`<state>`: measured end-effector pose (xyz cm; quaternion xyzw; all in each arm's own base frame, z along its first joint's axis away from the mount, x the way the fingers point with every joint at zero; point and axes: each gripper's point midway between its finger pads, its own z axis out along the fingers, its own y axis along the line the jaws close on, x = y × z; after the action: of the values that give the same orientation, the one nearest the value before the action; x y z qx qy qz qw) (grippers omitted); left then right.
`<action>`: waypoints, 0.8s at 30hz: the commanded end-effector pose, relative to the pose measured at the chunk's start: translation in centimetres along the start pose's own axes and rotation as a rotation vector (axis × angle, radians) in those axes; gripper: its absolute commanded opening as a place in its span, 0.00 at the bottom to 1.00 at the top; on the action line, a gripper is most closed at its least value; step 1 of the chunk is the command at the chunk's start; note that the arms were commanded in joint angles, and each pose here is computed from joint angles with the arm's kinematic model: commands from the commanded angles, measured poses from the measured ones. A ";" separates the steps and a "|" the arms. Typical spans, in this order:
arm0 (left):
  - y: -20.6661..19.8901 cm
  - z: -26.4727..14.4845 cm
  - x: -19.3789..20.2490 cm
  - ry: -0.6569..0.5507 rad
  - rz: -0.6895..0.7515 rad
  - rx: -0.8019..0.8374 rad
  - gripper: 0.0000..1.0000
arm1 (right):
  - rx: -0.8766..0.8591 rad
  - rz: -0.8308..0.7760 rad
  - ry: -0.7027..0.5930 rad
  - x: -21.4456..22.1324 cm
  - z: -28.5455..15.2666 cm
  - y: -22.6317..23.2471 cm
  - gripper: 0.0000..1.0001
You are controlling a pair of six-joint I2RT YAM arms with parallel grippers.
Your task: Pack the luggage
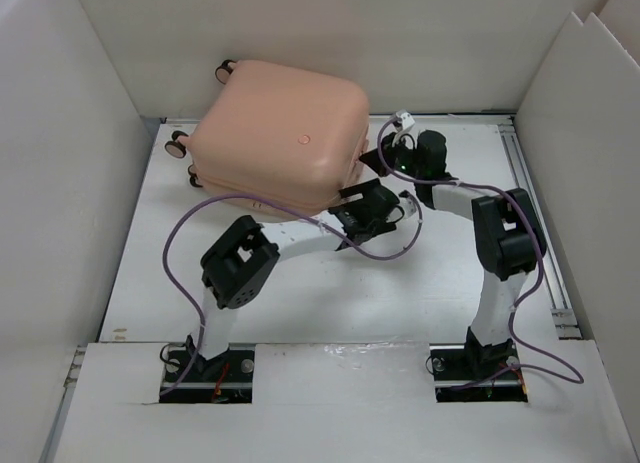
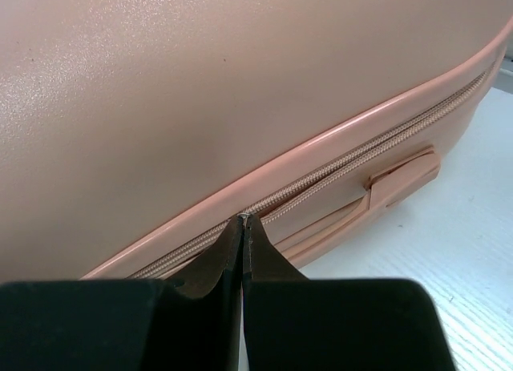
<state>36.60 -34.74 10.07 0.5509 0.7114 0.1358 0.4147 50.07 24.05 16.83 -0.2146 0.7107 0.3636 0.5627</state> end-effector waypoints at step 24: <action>-0.8 7.9 7.8 0.336 0.040 0.081 0.00 | 0.004 -0.160 -0.301 -10.8 0.6 0.6 0.00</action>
<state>43.83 -37.12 9.32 0.5050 0.7243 0.2167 0.4163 52.52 22.01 16.82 -0.1854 0.7134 0.3648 0.5689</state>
